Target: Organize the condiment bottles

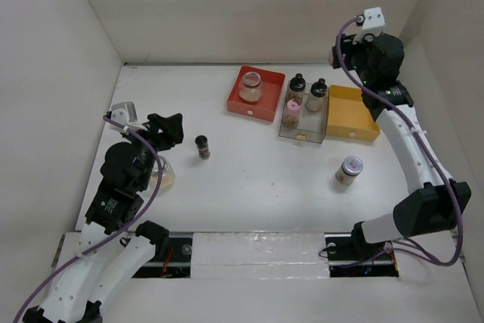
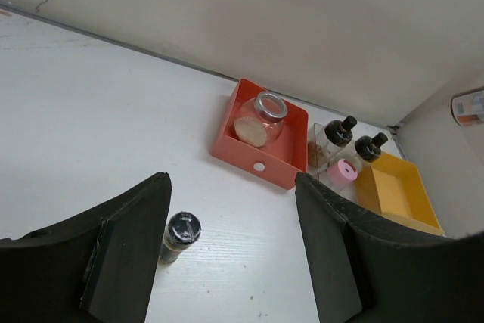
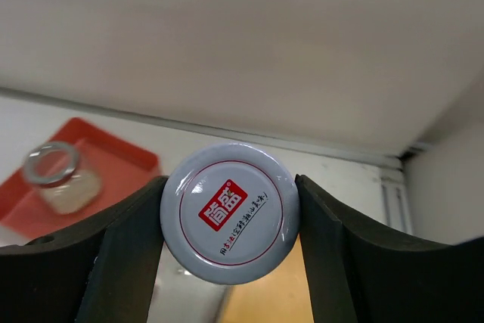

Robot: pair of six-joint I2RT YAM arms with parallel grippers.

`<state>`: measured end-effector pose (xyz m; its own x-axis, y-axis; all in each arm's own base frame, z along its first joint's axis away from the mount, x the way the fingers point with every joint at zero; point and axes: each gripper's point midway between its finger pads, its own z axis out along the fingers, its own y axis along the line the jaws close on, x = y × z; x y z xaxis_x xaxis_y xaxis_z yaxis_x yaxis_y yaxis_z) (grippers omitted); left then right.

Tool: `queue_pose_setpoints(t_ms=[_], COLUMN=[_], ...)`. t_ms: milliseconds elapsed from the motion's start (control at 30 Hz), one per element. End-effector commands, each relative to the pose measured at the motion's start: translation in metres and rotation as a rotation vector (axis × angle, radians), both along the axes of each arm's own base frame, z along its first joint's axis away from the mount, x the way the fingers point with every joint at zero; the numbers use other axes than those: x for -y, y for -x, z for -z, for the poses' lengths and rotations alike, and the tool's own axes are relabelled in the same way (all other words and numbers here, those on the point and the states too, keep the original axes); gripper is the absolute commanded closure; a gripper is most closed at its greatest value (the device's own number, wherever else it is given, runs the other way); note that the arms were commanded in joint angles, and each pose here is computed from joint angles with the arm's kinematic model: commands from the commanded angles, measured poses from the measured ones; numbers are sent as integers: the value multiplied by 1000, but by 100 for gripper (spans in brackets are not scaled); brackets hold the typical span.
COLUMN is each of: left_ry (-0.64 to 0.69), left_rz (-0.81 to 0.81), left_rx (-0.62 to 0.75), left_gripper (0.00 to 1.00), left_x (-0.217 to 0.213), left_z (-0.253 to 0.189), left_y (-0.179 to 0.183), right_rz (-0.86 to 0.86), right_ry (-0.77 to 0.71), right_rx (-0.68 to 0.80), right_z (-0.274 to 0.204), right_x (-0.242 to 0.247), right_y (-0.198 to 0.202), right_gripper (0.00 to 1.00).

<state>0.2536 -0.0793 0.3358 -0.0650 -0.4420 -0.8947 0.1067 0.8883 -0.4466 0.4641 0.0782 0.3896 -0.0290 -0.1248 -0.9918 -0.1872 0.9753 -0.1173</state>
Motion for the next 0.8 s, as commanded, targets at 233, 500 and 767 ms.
queue_pose_setpoints(t_ms=[233,500,767], left_ry=[11,-2,-2], left_rz=[10,10,1], left_rx=[32,25,25], left_gripper=[38,38,38], left_x=[4,4,3], left_z=[-9,-7,-7], left_y=[-4,-6,-6], right_rz=[260,221,192], right_ry=[-72,-96,-107], right_rx=[-105,-214,-289], right_z=[65,134,184], right_x=[119,119,110], right_y=[-64,-93,-118], right_gripper=[47,48,48])
